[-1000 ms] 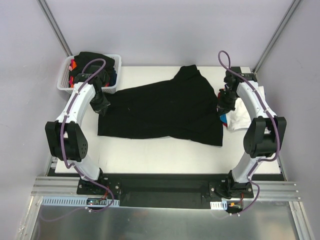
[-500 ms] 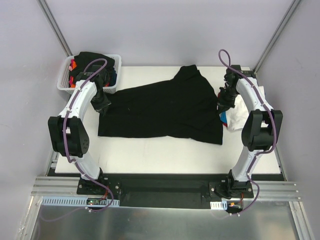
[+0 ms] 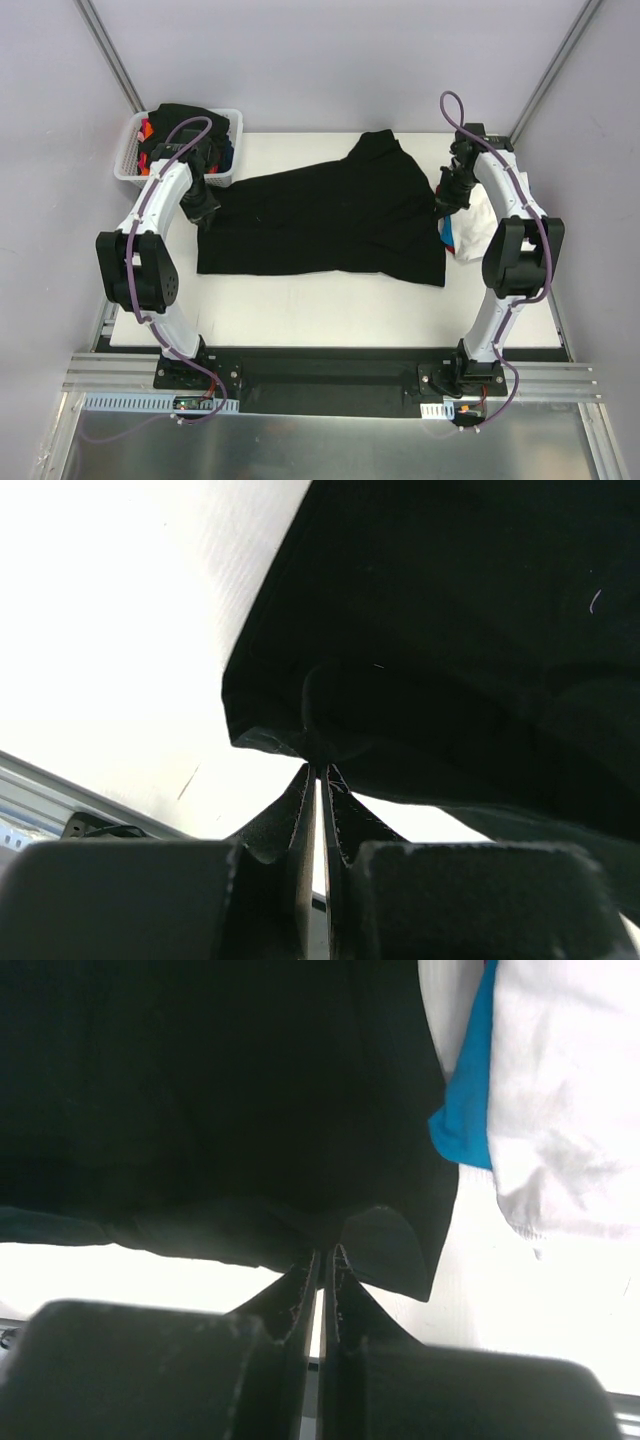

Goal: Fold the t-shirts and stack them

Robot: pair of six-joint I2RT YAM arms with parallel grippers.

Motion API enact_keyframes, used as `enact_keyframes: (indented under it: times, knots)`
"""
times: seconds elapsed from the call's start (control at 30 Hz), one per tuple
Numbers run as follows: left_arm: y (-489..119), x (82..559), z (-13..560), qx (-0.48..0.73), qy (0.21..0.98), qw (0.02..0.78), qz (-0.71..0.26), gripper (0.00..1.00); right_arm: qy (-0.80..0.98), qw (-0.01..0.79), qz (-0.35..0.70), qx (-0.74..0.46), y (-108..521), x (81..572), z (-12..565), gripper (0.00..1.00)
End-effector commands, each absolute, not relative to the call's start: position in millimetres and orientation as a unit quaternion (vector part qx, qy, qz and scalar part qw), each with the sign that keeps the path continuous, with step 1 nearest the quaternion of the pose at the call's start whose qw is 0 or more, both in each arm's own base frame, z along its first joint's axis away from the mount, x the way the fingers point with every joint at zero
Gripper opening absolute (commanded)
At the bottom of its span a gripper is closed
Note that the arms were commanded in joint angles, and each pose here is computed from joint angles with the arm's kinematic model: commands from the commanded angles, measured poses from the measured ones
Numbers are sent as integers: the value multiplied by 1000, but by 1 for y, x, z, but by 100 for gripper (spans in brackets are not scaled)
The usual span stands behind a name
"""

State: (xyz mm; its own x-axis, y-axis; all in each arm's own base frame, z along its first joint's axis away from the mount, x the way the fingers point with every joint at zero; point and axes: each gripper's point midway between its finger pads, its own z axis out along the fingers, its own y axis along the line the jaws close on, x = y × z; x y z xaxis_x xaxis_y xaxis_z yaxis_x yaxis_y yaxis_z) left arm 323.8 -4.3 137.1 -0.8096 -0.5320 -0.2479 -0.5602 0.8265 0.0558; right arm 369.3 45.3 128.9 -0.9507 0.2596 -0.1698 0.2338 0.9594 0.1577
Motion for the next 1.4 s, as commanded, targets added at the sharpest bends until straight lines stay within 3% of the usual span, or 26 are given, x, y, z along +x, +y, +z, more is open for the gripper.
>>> enact_keyframes:
  times: [0.0,0.87,1.37]
  knots:
    - [7,331,149,-289,945,130,74,2,981,120,83,127,47,389,139,1]
    - [12,340,123,-292,948,103,77,2,985,88,86,122,50,409,108,1]
    - [20,376,98,-291,949,92,80,2,985,94,82,122,50,443,86,1]
